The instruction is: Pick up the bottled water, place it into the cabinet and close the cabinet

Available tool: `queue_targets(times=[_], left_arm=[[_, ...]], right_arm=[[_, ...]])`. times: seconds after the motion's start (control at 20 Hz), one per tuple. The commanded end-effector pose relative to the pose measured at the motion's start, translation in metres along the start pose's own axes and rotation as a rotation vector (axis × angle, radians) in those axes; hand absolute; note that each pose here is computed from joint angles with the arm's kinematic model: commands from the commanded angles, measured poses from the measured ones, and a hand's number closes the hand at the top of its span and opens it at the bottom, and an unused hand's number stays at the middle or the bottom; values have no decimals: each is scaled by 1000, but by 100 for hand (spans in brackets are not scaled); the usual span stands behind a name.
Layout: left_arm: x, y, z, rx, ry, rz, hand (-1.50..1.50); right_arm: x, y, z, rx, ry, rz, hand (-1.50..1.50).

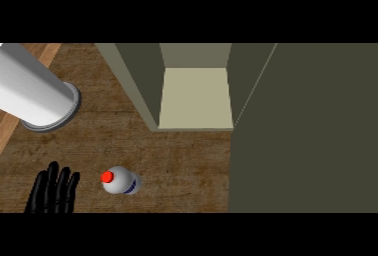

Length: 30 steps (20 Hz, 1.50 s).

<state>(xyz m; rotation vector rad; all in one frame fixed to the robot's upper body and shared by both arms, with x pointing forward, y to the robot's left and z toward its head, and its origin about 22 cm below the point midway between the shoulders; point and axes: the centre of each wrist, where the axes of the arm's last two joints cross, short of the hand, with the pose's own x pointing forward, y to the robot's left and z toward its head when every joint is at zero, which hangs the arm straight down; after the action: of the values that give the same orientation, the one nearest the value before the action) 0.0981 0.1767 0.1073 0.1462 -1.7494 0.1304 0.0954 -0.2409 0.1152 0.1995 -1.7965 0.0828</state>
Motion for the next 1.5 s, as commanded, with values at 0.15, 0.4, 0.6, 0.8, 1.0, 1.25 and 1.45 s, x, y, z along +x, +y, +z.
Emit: queue_targets(times=[0.15, 0.4, 0.6, 0.8, 1.0, 1.25, 1.45], left_arm=[[-24, 5, 8, 93, 10, -49, -150], [-51, 15, -17, 143, 39, -72, -150], [-89, 26, -2, 130, 57, -71, -150], [-126, 40, -24, 153, 54, -70, -150], [-149, 44, -24, 148, 110, -50, -150], [-191, 49, -16, 204, 90, -45, -150], [-221, 44, -18, 214, 85, -71, -150]], right_arm=[[28, 6, 21, 0, -39, -18, -150], [39, 7, 34, 11, -55, 8, -150], [32, 1, 32, 9, -33, 27, -150], [22, 3, 37, 2, -43, 14, -150], [40, 8, 43, 14, -53, 4, -150], [35, 6, 48, 31, -35, 13, -150], [32, 12, 54, 25, -53, 19, -150]])
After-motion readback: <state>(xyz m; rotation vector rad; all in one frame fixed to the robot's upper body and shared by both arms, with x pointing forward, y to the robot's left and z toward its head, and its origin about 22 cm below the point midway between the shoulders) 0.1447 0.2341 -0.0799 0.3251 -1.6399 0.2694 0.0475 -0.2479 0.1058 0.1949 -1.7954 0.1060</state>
